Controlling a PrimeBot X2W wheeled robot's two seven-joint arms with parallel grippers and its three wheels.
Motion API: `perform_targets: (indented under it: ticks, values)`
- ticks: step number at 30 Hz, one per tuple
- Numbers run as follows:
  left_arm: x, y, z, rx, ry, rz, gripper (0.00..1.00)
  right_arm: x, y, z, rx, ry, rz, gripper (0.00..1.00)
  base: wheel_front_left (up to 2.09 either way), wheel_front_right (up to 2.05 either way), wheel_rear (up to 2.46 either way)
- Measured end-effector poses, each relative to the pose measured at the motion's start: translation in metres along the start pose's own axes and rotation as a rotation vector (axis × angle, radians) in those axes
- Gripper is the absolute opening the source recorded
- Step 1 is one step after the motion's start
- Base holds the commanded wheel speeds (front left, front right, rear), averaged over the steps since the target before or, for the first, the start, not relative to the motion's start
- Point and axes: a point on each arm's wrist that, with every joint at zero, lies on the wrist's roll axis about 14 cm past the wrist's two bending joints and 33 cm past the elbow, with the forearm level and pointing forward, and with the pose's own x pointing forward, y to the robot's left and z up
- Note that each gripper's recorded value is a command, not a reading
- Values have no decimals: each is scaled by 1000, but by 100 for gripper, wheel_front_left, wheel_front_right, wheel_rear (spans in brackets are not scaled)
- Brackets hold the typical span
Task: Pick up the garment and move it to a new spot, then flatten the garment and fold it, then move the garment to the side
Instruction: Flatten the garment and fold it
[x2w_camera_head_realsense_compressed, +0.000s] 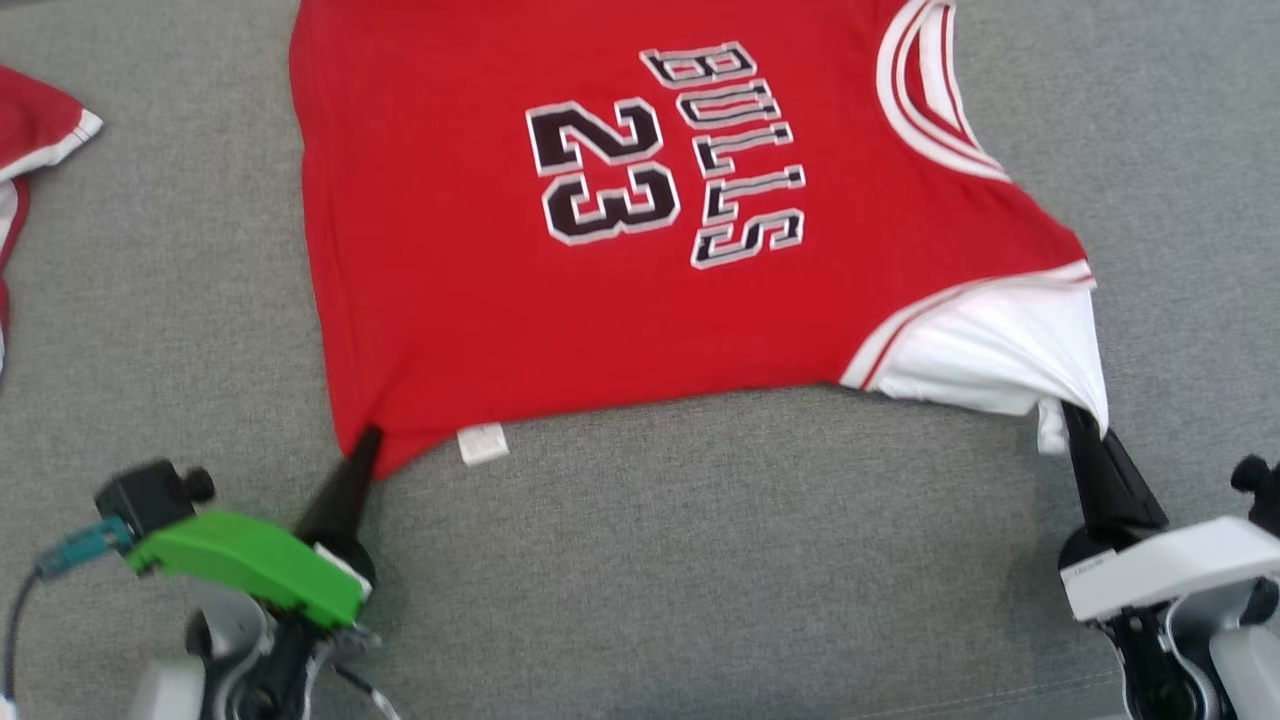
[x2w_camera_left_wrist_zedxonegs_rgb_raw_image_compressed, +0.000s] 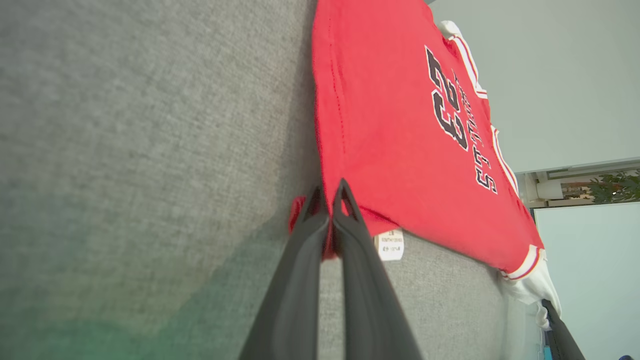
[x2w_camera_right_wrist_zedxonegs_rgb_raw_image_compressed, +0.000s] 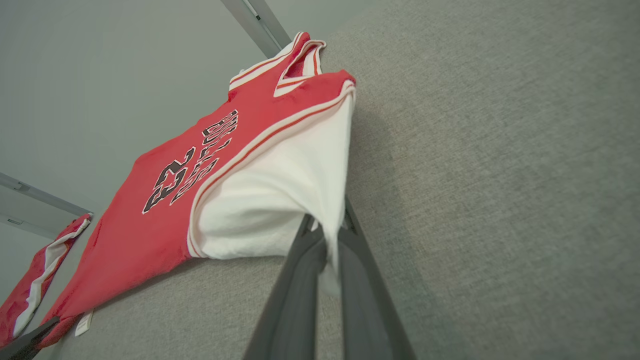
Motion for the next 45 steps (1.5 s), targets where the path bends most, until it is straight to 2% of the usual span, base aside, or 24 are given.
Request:
perform_targets:
  ticks: [7, 10, 14, 24, 33, 43, 45]
  values:
    - [-62, -25, -52, -149, 36, -28, 0, -62, -38, -3, 39, -23, -137, 0, 0, 0, 0]
    - [-74, -25, -57, -207, 28, -15, 0, -67, -44, -5, 34, -8, -153, 0, 0, 0, 0]
    - [-73, -33, -61, -218, 53, -30, 0, -56, -40, -5, 13, 15, -126, 0, 0, 0, 0]
    - [-59, -64, -45, -134, 95, -106, 0, -10, 15, 34, -66, -13, 90, 0, 0, 0, 0]
    - [-51, -58, -28, -119, 103, -64, 0, 17, 29, 48, -159, 36, 148, 0, 0, 0, 0]
    - [-32, -48, -21, -102, 121, -17, 0, 49, 35, 27, -219, 142, 164, 0, 0, 0, 0]
    - [-27, -47, -19, -97, 122, -10, 17, 55, 35, 25, -243, 160, 166, 0, 0, 0, 0]
